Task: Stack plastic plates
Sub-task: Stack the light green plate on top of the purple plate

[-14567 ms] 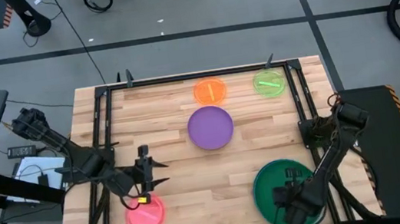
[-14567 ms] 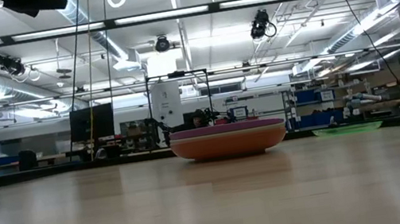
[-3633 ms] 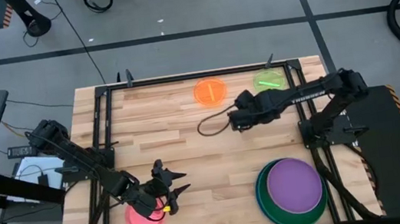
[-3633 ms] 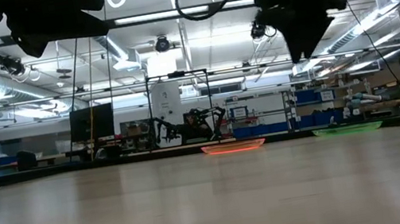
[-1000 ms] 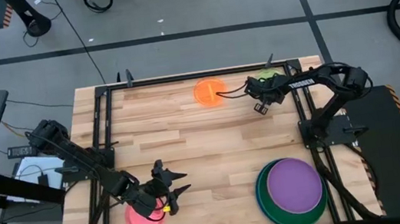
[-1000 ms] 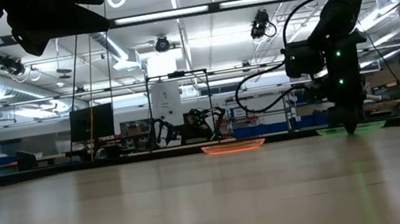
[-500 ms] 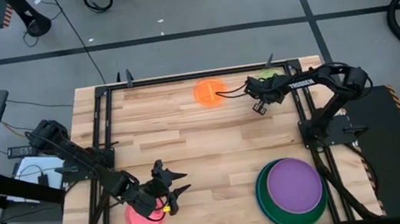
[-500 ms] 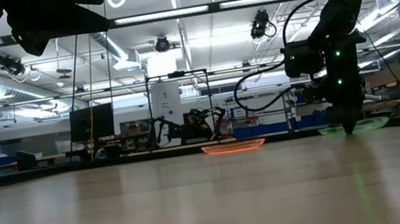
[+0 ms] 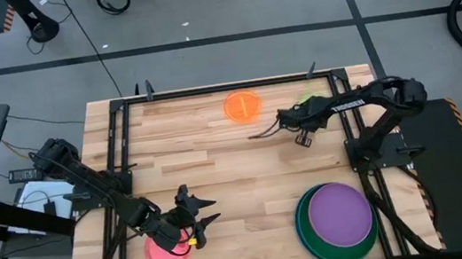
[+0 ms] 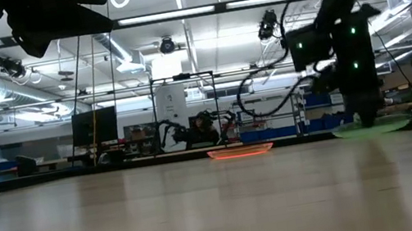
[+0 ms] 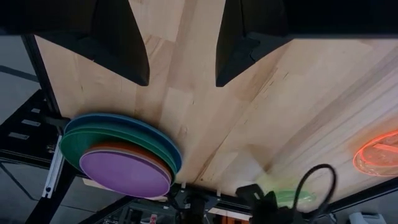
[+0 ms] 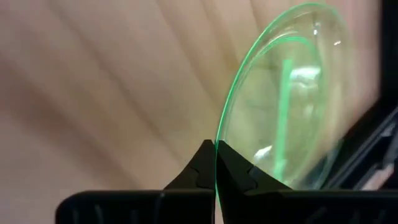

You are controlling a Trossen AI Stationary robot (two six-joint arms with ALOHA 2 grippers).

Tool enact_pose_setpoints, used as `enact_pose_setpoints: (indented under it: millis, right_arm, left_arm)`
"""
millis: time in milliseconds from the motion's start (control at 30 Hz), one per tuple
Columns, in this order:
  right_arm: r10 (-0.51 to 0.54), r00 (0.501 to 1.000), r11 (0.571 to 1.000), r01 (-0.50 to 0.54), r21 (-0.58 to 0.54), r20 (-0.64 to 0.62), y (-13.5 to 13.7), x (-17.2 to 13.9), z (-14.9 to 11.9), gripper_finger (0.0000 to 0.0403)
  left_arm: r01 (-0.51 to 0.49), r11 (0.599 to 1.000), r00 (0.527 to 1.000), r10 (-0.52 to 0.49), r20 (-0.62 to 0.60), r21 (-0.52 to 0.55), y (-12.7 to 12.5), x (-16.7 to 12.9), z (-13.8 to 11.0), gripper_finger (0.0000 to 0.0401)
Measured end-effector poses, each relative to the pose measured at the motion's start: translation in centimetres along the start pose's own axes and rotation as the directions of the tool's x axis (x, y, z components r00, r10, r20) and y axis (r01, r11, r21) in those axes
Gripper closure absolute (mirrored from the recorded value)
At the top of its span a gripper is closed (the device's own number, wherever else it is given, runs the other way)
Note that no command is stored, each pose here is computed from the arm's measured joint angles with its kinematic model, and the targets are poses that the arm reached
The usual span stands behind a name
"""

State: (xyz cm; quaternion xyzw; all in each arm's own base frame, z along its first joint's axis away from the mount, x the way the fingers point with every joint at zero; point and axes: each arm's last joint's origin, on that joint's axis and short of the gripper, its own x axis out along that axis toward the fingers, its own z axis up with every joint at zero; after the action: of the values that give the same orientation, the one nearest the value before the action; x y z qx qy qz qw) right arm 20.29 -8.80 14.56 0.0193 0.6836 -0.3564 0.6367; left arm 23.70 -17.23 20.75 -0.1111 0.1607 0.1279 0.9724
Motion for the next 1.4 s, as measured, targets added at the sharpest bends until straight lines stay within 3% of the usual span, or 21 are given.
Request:
enact_pose_setpoints:
  millis: [233,533,733,1000,1200,1400]
  right_arm:
    - [0.04,0.984,0.998,-0.033,-0.044,0.174,2.8,-7.4,-0.1,0.04]
    - [0.326,0.883,0.945,-0.315,-0.09,0.338,7.7,-19.2,-3.6,0.04]
    - [0.474,0.845,0.879,-0.471,-0.077,0.249,11.1,-25.9,-6.4,0.04]
    - [0.535,0.825,0.844,-0.51,-0.168,0.182,15.9,-31.9,-9.2,0.04]
    - [0.64,0.751,0.767,-0.609,-0.202,0.166,17.2,-35.5,-11.5,0.04]
    - [0.706,0.7,0.705,-0.683,-0.192,0.107,17.7,-37.1,-14.9,0.04]
  left_arm:
    - [0.0,1.0,1.0,0.0,0.0,0.0,0.0,0.0,0.0,0.0211]
    - [0.001,1.0,1.0,-0.001,0.0,0.0,0.0,0.0,0.0,0.0211]
    - [0.0,1.0,1.0,0.0,0.0,0.001,0.0,0.0,0.0,0.0211]
    - [0.001,1.0,1.0,-0.001,0.001,0.0,0.0,0.0,0.0,0.0211]
    - [0.001,1.0,1.0,-0.001,0.001,-0.002,0.0,0.0,0.0,0.0211]
    - [0.002,1.0,1.0,-0.002,0.002,-0.003,0.0,0.0,0.0,0.0211]
